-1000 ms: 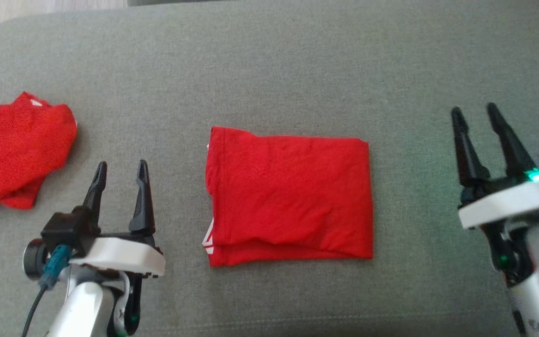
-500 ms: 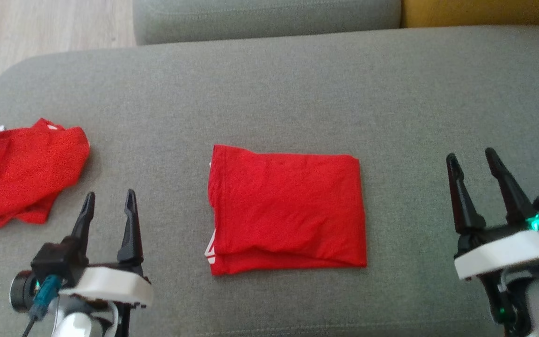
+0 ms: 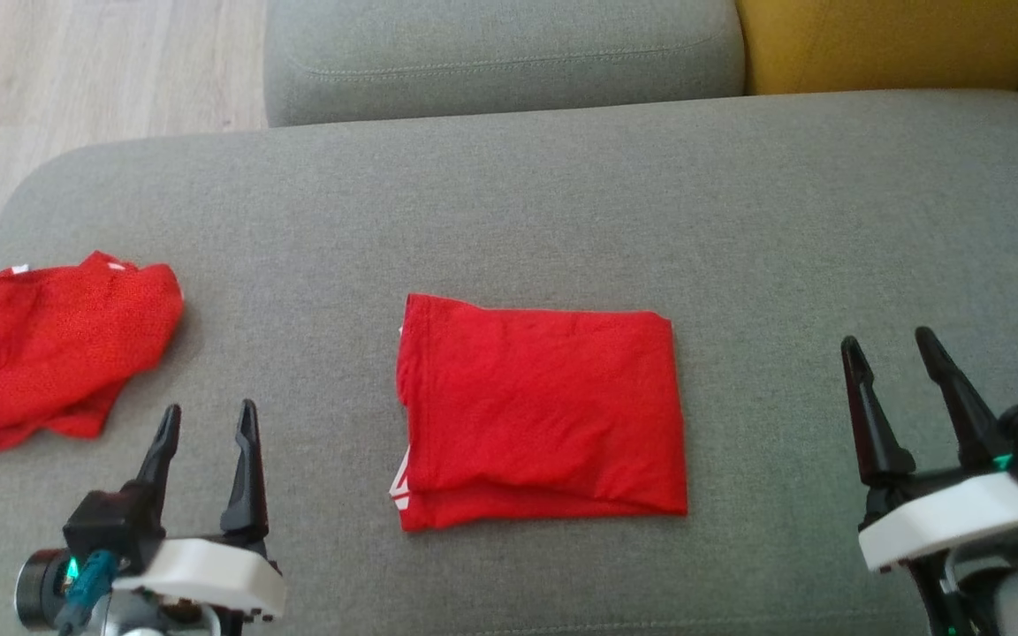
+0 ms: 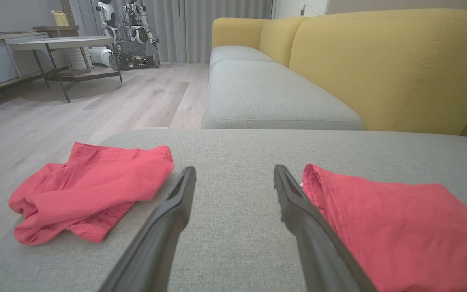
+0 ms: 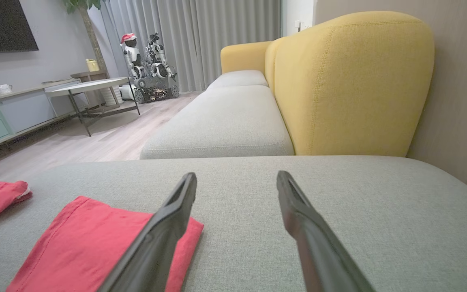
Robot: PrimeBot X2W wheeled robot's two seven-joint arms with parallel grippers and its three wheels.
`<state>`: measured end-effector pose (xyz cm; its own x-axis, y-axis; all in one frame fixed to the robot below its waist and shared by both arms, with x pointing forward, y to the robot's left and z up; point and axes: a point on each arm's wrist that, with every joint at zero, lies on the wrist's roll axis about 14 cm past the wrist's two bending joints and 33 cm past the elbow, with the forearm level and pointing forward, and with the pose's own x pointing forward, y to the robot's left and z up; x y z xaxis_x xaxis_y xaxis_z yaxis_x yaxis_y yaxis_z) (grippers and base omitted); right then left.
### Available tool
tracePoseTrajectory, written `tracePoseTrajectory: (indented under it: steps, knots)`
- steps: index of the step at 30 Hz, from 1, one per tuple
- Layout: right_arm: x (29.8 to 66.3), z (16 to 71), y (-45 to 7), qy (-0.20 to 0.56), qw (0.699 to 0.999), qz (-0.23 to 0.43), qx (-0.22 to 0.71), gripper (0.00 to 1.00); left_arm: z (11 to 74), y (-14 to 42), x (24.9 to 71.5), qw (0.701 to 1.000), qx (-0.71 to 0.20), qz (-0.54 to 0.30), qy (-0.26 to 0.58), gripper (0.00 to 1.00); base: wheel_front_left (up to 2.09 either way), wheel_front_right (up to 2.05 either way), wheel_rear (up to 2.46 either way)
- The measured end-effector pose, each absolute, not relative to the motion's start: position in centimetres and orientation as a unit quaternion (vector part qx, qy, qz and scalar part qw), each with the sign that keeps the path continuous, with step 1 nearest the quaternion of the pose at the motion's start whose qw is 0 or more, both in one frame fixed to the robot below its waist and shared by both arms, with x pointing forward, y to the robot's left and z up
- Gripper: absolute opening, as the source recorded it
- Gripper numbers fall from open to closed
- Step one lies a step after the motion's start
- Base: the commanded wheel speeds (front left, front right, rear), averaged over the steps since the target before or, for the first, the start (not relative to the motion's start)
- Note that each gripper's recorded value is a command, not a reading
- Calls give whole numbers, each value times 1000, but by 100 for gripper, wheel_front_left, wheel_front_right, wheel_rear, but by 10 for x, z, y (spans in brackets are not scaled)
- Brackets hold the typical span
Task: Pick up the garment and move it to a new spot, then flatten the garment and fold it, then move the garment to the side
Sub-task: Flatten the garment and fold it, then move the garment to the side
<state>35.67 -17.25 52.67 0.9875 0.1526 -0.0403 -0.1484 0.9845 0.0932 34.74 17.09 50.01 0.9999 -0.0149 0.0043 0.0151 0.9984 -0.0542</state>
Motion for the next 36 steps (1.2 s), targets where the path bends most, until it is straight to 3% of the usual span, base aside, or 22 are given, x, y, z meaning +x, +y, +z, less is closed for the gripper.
tracePoseTrajectory:
  steps: [36]
  knots:
    - [356,521,-177,37,996,67,46,100,496,168,344,1000,-24,-12,8,100,0,0,0]
